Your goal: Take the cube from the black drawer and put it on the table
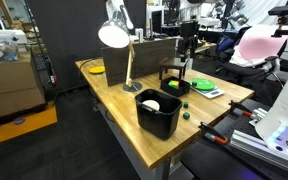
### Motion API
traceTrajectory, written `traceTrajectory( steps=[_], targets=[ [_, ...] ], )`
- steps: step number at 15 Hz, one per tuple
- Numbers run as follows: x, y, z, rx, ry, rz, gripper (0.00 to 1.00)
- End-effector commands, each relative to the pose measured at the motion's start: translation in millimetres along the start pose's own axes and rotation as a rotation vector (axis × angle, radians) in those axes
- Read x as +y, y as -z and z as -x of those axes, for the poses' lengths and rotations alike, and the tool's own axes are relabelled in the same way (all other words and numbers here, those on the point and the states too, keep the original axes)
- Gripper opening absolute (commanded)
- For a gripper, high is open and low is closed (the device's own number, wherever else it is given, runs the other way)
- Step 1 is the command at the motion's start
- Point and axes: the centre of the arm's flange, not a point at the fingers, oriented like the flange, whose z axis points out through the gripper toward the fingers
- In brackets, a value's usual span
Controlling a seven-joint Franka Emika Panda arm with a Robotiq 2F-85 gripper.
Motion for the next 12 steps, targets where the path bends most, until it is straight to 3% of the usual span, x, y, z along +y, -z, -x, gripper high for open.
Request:
traceTrajectory(
  steps=[1, 7, 8, 12],
  targets=[
    [13, -18, -32, -0.022, -0.015, 0.014, 1.00],
    [31, -57, -67, -0.080, -0.052, -0.025, 1.00],
    [26, -56, -52, -0.074, -0.040, -0.010, 1.00],
    [26, -59, -55, -0.080, -0.038, -0.011, 1.00]
  ],
)
